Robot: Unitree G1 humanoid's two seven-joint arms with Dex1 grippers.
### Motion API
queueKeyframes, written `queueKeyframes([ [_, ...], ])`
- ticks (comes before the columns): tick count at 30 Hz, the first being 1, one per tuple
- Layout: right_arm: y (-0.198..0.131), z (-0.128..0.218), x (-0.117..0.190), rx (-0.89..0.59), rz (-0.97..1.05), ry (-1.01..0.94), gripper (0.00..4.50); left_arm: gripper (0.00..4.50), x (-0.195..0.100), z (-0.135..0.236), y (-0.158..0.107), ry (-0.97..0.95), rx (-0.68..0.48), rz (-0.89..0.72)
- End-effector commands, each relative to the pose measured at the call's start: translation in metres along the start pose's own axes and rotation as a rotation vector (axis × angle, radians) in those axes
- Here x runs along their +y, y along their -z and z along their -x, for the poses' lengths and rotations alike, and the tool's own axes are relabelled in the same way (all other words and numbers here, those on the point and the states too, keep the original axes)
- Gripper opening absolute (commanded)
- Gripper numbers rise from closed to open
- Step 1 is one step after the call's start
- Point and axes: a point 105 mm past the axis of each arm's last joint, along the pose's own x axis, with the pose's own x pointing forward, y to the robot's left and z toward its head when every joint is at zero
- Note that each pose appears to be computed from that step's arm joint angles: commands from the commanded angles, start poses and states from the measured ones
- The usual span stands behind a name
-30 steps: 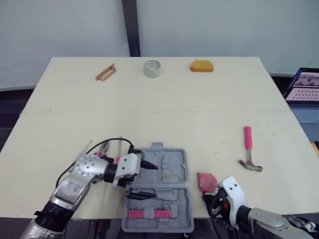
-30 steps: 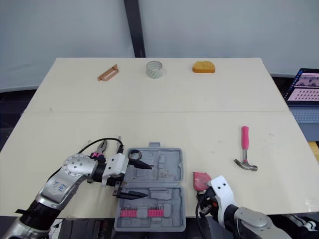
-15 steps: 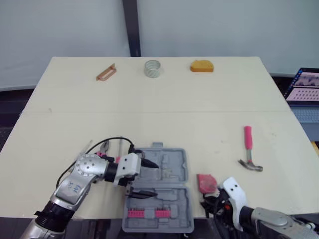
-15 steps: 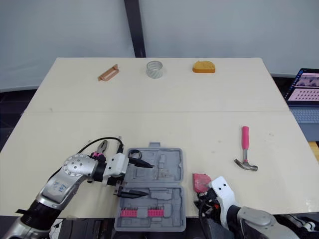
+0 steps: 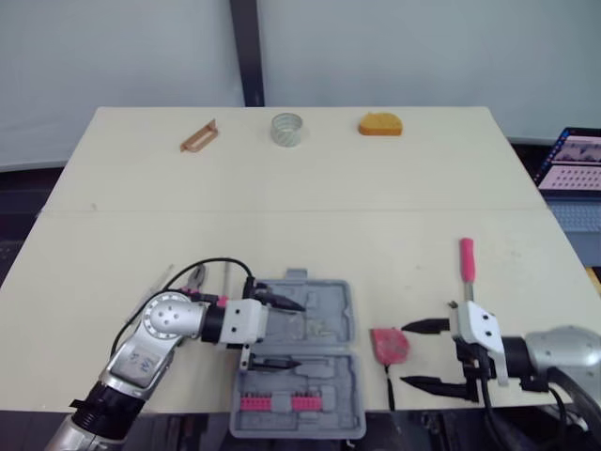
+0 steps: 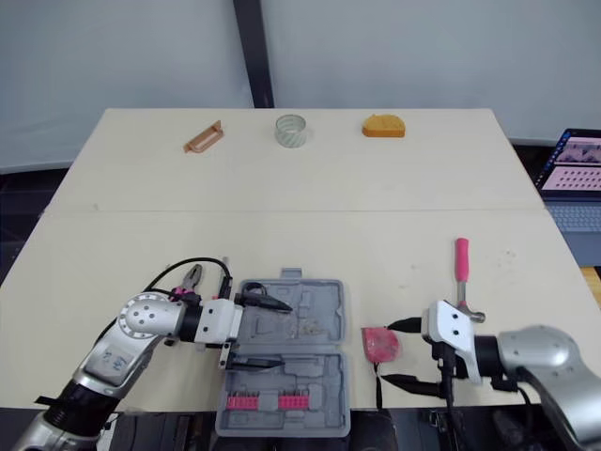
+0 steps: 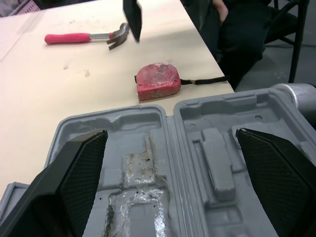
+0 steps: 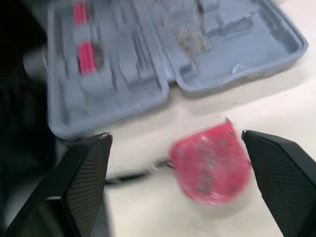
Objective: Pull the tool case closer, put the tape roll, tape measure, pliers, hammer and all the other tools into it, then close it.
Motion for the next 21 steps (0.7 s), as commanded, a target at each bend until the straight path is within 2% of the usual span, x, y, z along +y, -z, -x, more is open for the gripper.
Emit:
queueKeyframes([
  [1,0.016,-0.004,-0.011,0.046,0.085,-0.057,4.44,4.5,0.0,-0.003,-0.005,-0.008,-0.018,-0.029],
  [7,0.019,-0.02,-0.023,0.03,0.159,-0.099,4.44,4.5,-0.002,-0.004,-0.004,-0.015,-0.015,-0.029],
  [21,0.028,-0.029,-0.022,0.038,0.199,-0.129,4.44,4.5,-0.001,-0.006,-0.003,-0.028,-0.011,-0.028],
])
